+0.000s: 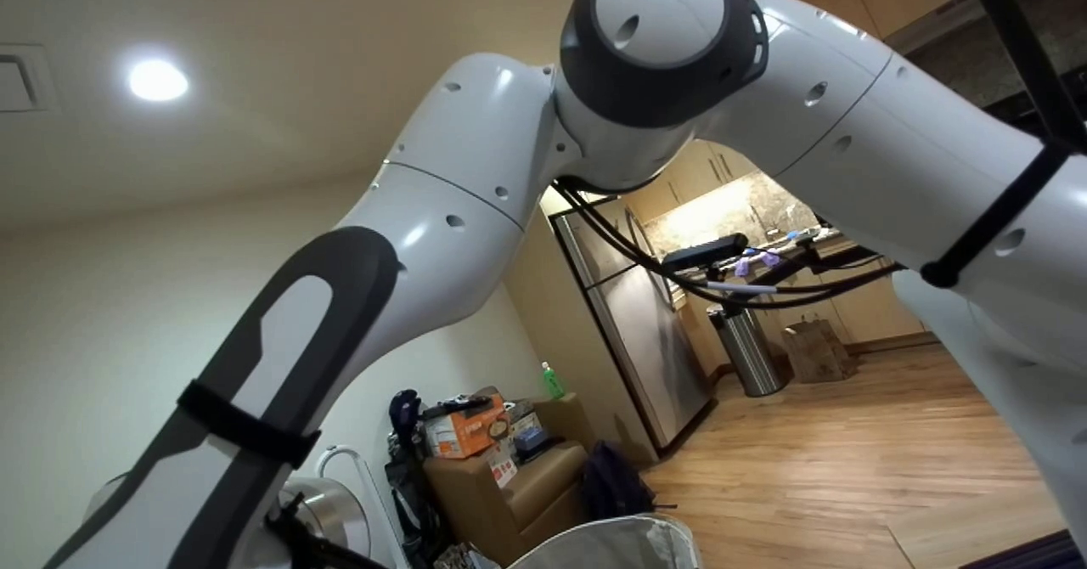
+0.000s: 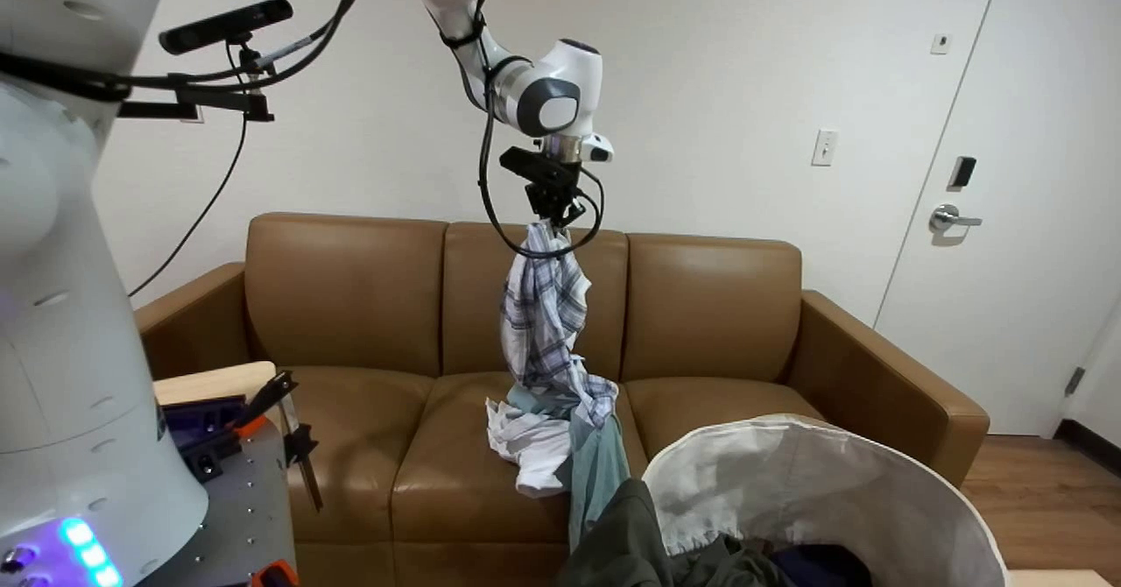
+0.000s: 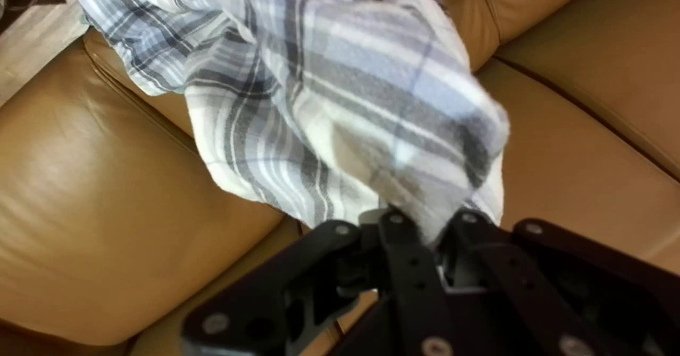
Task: Pick up clothes from the laundry basket and put them on the couch.
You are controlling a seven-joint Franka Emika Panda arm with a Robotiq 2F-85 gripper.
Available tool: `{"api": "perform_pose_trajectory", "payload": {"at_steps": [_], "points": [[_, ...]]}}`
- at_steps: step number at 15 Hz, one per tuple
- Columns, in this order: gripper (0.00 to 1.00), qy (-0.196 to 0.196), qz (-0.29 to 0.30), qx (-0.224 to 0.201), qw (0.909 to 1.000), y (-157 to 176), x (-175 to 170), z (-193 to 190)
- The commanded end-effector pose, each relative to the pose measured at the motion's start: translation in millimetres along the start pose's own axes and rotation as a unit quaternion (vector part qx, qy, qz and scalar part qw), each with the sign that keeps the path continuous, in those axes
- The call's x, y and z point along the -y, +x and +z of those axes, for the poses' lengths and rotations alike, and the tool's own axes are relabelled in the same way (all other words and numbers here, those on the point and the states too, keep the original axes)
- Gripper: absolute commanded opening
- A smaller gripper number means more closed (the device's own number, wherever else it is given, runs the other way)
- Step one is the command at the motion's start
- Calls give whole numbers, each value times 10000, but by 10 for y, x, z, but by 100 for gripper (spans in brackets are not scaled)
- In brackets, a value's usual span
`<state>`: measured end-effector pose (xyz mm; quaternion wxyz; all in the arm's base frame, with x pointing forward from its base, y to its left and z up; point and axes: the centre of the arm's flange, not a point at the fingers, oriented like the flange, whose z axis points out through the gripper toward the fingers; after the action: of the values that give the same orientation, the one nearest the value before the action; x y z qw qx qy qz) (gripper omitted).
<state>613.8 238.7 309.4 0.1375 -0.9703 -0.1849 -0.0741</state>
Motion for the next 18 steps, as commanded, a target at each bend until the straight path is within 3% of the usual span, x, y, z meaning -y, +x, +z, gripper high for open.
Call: {"api": "perform_pose_trajectory", "payload": {"at_steps": [1, 7, 8, 10, 11, 15, 18], "points": [[5, -11, 283, 107, 9995, -70, -149, 488], [5, 163, 852, 654, 9941, -330, -712, 1552], [12, 54, 616, 659, 9959, -424, -570, 1361], [12, 78, 730, 750, 9945, -477, -703, 1592], [5, 85, 751, 748, 9943, -467, -730, 1623], [5, -391, 110, 160, 9990, -259, -635, 1846], [5, -914, -625, -118, 9938, 0, -670, 2155]]}}
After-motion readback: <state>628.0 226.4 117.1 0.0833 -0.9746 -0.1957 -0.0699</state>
